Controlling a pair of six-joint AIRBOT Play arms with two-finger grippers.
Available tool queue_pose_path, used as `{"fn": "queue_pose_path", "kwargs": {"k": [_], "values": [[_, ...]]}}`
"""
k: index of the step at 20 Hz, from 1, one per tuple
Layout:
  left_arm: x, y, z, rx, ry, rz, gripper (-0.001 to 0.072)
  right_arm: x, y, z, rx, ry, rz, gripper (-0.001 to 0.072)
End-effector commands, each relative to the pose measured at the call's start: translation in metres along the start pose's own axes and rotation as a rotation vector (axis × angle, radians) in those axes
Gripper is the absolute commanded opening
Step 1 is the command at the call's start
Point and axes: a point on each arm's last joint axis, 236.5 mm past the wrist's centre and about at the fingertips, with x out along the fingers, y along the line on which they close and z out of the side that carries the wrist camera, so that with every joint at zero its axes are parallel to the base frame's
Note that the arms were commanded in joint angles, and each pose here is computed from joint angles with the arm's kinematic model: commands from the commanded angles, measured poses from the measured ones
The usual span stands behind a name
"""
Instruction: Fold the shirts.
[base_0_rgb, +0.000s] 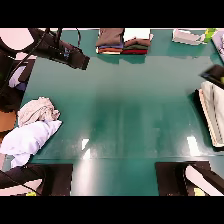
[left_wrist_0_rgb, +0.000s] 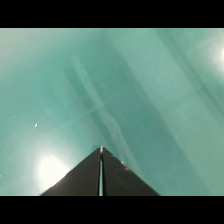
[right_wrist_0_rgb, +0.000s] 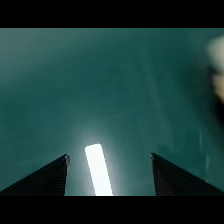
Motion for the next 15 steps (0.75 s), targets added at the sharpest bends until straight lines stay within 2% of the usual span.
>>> {"fn": "queue_pose_path", "kwargs": {"k": [1,2,4,5,6,7,8,15], "values": [[0.000,0.003,0.004,0.004,-0.015,0.012,0.0026,0.026,0.125,-0.035,-0.203,0.046,0.227,0.0582],[0.000,0.003,0.004,0.004,-0.015,0.012,0.0026,0.033,0.144,-0.050,-0.243,0.079,0.257,0.0543],[0.000,0.003,0.003,0.004,-0.014,0.012,0.0026,0.044,0.174,-0.081,-0.310,0.148,0.303,0.0542],[0.000,0.003,0.003,0.004,-0.014,0.012,0.0026,0.049,0.185,-0.095,-0.352,0.174,0.320,0.0478],[0.000,0.003,0.003,0.004,-0.014,0.012,0.0026,0.052,0.193,-0.105,-0.381,0.196,0.331,0.0326],[0.000,0.003,0.004,0.004,-0.015,0.012,0.0026,0.054,0.199,-0.114,-0.403,0.214,0.341,0.0121],[0.000,0.003,0.003,0.004,-0.014,0.012,0.0026,0.055,0.202,-0.120,-0.413,0.225,0.347,0.0022],[0.000,0.003,0.003,0.004,-0.014,0.012,0.0026,0.042,0.199,-0.106,-0.399,0.181,0.351,0.0022]]}}
